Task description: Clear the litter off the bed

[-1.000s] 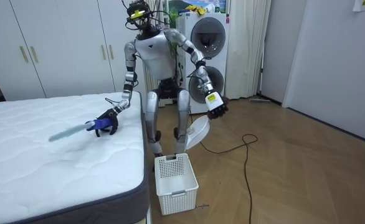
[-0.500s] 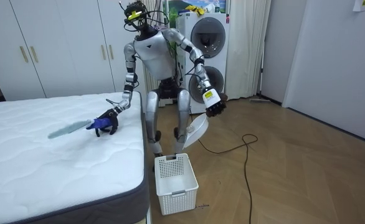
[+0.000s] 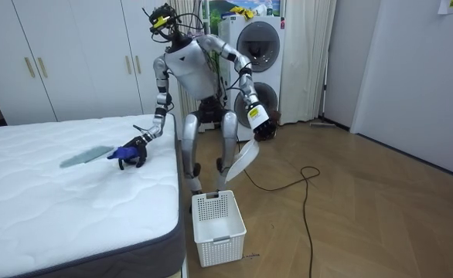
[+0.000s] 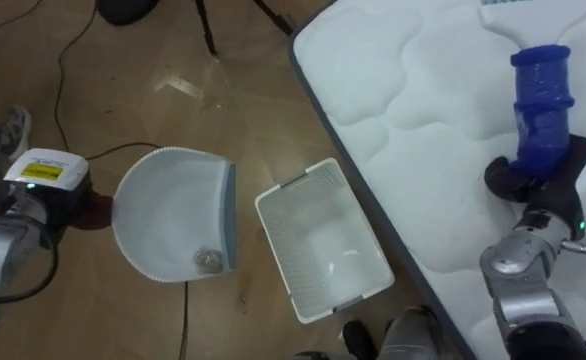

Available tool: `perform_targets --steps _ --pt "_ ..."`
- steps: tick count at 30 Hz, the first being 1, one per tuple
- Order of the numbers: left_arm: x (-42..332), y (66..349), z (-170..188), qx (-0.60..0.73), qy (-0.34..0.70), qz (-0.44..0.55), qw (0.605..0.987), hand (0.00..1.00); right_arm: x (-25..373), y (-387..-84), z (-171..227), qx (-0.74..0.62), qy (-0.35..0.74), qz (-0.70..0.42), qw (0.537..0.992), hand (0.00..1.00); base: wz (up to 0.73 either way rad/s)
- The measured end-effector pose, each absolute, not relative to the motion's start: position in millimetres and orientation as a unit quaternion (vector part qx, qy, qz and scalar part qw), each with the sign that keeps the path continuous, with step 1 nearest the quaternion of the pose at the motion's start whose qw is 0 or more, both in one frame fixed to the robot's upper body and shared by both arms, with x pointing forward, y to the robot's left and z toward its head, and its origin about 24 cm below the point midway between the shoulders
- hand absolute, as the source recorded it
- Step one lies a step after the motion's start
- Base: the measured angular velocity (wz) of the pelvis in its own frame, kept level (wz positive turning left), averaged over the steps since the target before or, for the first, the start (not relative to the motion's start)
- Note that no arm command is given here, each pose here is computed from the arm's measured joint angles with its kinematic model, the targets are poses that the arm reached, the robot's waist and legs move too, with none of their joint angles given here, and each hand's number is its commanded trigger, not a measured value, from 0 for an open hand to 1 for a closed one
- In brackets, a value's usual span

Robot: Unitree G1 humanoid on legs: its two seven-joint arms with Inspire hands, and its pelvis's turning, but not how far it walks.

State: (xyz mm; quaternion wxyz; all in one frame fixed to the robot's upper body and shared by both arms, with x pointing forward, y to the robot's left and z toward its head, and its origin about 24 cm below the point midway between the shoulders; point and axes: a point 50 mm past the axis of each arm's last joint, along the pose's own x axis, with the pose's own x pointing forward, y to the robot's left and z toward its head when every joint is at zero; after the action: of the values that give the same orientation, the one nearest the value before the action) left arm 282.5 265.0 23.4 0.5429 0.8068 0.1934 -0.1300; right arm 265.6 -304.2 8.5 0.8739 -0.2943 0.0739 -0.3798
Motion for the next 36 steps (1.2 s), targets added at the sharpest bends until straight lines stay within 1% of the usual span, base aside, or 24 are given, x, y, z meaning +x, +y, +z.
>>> perform_targets --steps 4,14,20,36 --pt "282.2 265.4 24.8 0.808 0.198 -0.136 0.538 1.0 266.1 -303.0 8.9 -0.307 0.069 -0.368 0.875 0.0 0.03" --pt "280.9 277.9 36.0 0.82 0.215 -0.14 0.512 1.0 269.7 -301.8 12.4 -0.308 0.06 -0.351 0.882 0.0 0.0" --pt "282.2 276.3 40.8 0.823 0.206 -0.137 0.512 1.0 271.0 -308.7 20.7 -0.322 0.043 -0.349 0.879 0.0 -0.05" --pt "282.0 277.8 41.4 0.824 0.207 -0.138 0.51 1.0 275.0 -309.4 25.1 -0.325 0.039 -0.329 0.886 0.0 -0.02"
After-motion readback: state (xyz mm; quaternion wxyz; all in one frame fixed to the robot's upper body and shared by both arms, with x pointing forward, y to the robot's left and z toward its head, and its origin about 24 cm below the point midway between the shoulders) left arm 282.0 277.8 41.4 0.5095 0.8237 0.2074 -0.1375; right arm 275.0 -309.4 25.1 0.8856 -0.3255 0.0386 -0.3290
